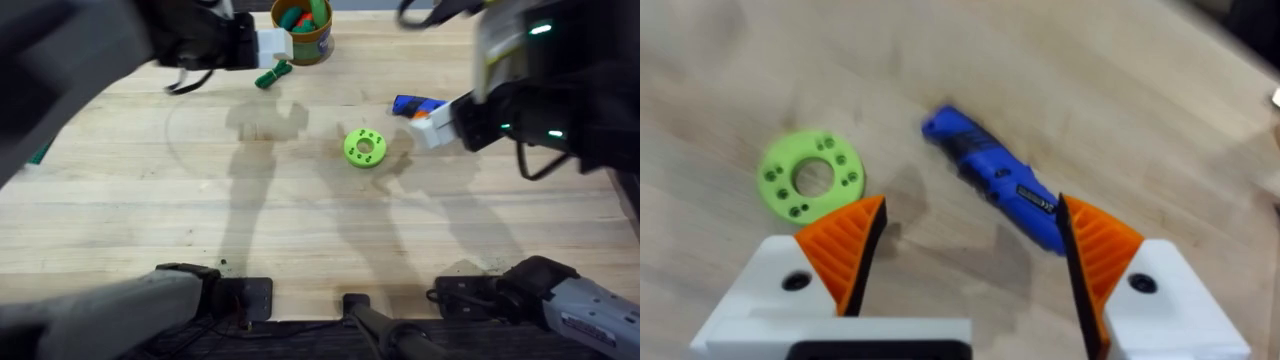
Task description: Pick up the gripper from the table and insert it into the empty holder that is missing its gripper. Then pick up a screw, insert it into the mounting hole, and use the screwdriver to tighten it. Finally, clean up the table by picking up the vegetable and placing it into the bucket.
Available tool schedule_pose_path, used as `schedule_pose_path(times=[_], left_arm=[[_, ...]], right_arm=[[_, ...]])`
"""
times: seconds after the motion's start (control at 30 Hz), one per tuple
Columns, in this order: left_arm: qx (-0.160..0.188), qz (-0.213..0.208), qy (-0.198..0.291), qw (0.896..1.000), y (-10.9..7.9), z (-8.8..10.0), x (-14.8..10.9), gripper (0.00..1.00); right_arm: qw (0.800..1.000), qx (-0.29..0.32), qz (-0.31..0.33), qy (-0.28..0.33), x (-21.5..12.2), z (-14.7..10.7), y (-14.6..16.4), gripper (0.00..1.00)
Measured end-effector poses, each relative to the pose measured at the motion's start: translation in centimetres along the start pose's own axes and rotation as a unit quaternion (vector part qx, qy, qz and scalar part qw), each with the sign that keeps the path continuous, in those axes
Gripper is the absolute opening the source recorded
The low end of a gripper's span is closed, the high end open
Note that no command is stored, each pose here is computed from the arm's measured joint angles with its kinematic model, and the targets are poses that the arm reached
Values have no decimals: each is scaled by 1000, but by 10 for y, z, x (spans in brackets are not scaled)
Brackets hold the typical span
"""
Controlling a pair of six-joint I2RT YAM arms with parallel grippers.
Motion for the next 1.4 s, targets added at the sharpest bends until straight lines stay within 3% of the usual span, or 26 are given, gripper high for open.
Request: schedule_pose_path(times=[0.1,0.3,0.43,0.5,0.6,0.73,0.87,1.03,1.4], left_arm=[[4,-15,-29,999,-6,7,-24,973],[-7,19,49,999,9,-16,4,973],[-4,18,53,998,9,-17,8,973],[14,13,42,999,8,-14,8,973],[66,-5,26,997,3,-8,9,973],[144,-24,16,989,-4,-6,9,973],[192,-32,-3,981,-8,-1,10,973],[209,-31,-24,977,-6,9,23,973],[213,-24,-9,977,3,9,84,973]], right_arm=[[1000,-3,4,7,-8,-4,0,980],[998,-19,23,51,5,-15,9,980],[998,-23,32,45,4,-13,13,980],[998,-24,36,44,4,-13,14,980],[998,-24,38,44,4,-13,15,980],[998,-25,40,47,6,-13,15,980],[997,-27,41,53,9,-13,16,980],[998,-26,41,50,10,-12,16,980],[999,-19,33,25,10,-3,14,980]])
Point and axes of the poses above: each hand's point on the last joint's axis, 136 mm out from that joint toward the fingers, its own x axis out along the fingers, its own y axis along the line the jaws close on, z = x × y, the point moved 8 cm from there along -x, back along the fingers, and after that the axes turned 11 degrees about -x, right-handed, at the moved point
